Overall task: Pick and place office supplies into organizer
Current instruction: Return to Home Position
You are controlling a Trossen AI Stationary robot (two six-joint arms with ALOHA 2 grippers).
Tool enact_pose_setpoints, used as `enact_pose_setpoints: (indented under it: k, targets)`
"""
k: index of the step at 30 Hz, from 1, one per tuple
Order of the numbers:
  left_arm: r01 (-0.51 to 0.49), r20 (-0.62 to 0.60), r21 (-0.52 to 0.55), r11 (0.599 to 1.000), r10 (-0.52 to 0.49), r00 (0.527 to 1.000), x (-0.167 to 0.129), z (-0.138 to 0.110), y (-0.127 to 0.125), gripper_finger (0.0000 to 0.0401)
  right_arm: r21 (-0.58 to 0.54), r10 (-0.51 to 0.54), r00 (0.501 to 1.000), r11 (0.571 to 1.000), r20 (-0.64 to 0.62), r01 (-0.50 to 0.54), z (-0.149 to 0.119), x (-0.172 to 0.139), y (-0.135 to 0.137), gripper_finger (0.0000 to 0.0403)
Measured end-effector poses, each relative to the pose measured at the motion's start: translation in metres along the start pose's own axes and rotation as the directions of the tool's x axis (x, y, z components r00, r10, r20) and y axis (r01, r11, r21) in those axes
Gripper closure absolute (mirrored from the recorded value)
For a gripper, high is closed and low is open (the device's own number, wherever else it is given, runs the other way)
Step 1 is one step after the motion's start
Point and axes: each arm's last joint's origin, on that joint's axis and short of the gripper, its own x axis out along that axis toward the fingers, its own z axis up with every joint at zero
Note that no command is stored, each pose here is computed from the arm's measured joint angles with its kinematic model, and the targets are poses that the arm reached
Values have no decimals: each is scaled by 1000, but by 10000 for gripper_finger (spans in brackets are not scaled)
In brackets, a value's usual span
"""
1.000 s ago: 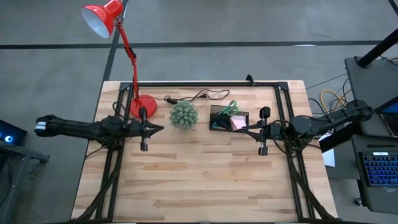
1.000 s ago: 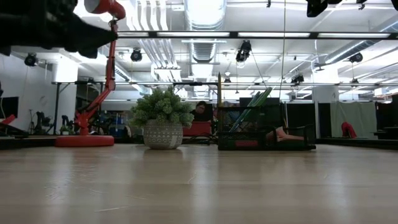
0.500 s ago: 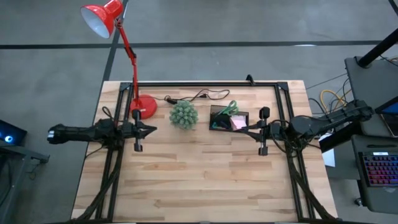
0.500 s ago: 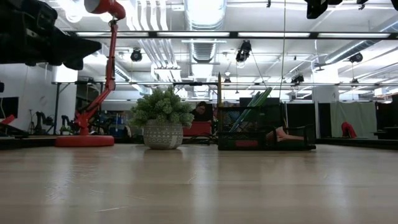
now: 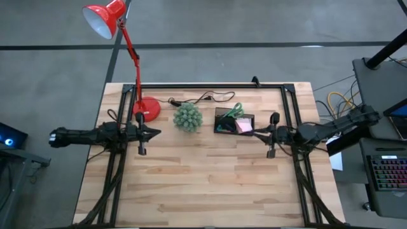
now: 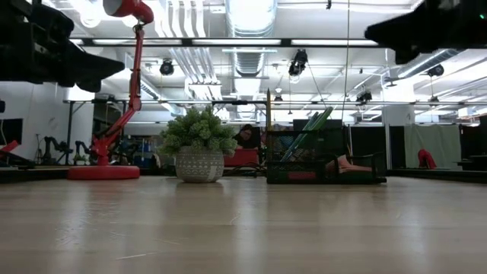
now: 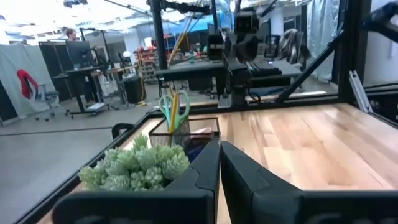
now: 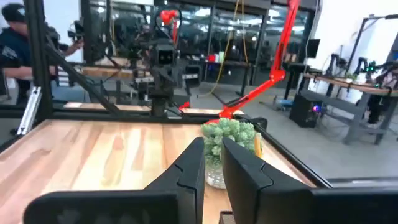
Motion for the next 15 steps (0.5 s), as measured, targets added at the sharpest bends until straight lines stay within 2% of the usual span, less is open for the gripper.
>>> enact_pose_setpoints:
  k: [6,10,15]
  targets:
    - [-2,11,6,1000,2,1000,0,1,0,401,30,-52,997,998,54,51,-12,-14,-16,391]
    - [-4,19,3,1000,4,1000,0,2,0,401,-10,6,1000,1000,20,-5,-16,-17,-22,394]
    - [-10,25,8,1000,9,1000,-1,2,1,401,12,31,997,999,73,-32,-21,-23,-28,395]
